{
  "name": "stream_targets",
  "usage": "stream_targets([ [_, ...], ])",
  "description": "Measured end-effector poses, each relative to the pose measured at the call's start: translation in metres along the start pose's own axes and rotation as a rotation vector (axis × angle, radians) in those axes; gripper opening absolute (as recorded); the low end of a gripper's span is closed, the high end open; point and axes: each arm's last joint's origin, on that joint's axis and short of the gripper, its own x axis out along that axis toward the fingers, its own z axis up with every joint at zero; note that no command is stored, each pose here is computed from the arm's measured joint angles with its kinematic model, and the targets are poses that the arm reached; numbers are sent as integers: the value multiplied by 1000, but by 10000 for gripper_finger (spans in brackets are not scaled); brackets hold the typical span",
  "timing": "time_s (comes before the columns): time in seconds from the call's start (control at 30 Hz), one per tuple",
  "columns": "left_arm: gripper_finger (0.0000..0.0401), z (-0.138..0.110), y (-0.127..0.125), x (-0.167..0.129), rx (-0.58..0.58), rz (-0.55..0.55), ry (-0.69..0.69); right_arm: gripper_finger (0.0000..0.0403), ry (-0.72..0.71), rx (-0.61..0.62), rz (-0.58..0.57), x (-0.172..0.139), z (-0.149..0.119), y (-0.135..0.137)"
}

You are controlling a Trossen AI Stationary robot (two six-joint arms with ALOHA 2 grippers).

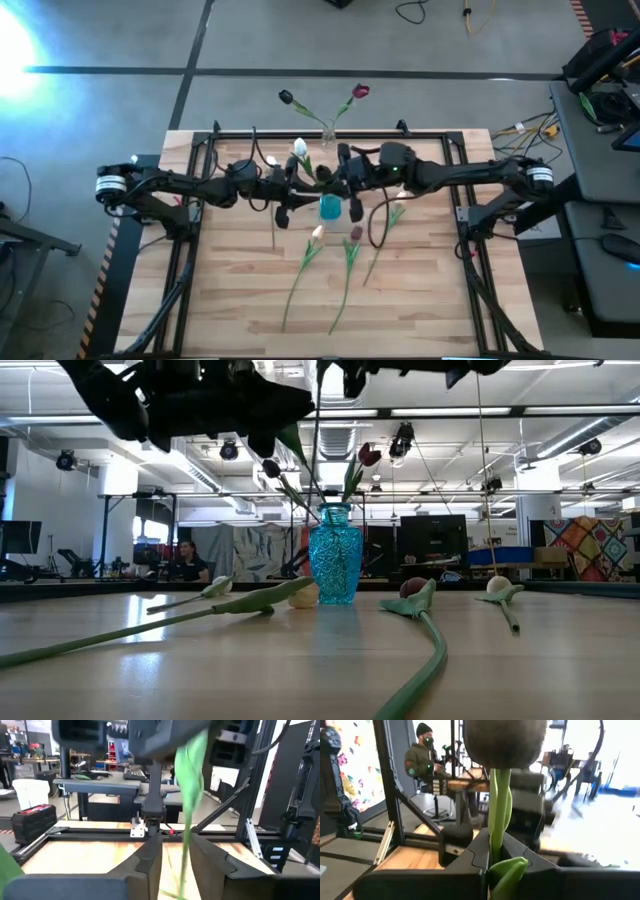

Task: Sort flowers into vase by color
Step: Put the black tulip into the transparent vase

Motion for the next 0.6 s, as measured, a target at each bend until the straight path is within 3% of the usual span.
stream_targets([
  [0.33, 107, -14, -3, -16, 28, 49, 0, 12, -57, -224, -189, -44, 46, -11],
  [0.6, 107, -29, -9, -38, 45, 59, -100, 12, -49, -295, -389, -60, 58, -69],
])
